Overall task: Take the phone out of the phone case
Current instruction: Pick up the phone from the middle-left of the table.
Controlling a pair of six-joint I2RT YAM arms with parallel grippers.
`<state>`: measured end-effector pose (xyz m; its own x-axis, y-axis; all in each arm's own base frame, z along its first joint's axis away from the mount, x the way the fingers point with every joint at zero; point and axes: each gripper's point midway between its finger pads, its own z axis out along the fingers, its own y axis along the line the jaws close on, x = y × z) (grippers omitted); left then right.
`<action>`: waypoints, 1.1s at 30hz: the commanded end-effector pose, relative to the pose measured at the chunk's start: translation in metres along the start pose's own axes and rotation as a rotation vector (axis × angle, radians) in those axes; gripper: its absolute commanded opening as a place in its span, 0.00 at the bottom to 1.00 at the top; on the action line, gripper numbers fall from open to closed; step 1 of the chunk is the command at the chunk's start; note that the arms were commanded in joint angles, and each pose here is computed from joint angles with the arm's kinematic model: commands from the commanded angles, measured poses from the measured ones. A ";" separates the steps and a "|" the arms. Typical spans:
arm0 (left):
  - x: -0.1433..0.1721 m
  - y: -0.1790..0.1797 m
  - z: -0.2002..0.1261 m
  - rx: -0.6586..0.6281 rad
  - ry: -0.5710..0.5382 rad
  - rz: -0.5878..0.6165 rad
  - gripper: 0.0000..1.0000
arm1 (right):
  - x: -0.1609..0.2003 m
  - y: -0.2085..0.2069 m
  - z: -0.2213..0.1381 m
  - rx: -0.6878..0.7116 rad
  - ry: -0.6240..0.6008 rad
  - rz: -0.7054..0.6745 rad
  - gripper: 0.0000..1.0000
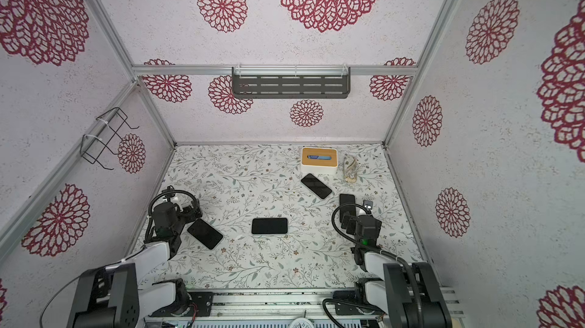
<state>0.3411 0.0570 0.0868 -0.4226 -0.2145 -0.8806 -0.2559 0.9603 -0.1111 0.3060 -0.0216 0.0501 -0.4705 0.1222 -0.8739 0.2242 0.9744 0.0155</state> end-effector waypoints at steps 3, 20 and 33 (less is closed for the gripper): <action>-0.060 -0.004 0.044 -0.010 -0.233 0.090 0.97 | -0.090 -0.001 0.026 0.077 -0.340 -0.014 0.99; -0.060 -0.004 0.044 -0.008 -0.234 0.088 0.97 | -0.089 -0.001 0.026 0.078 -0.337 -0.015 0.99; -0.060 -0.004 0.043 -0.010 -0.237 0.087 0.97 | -0.091 -0.002 0.022 0.079 -0.360 -0.012 0.99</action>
<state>0.3995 0.0704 0.1109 -0.2630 -0.1035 -0.9592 -0.2337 0.9715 -0.0407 0.3623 -0.0339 0.0955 -0.2375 0.0348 -0.9708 0.2647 0.9639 -0.0302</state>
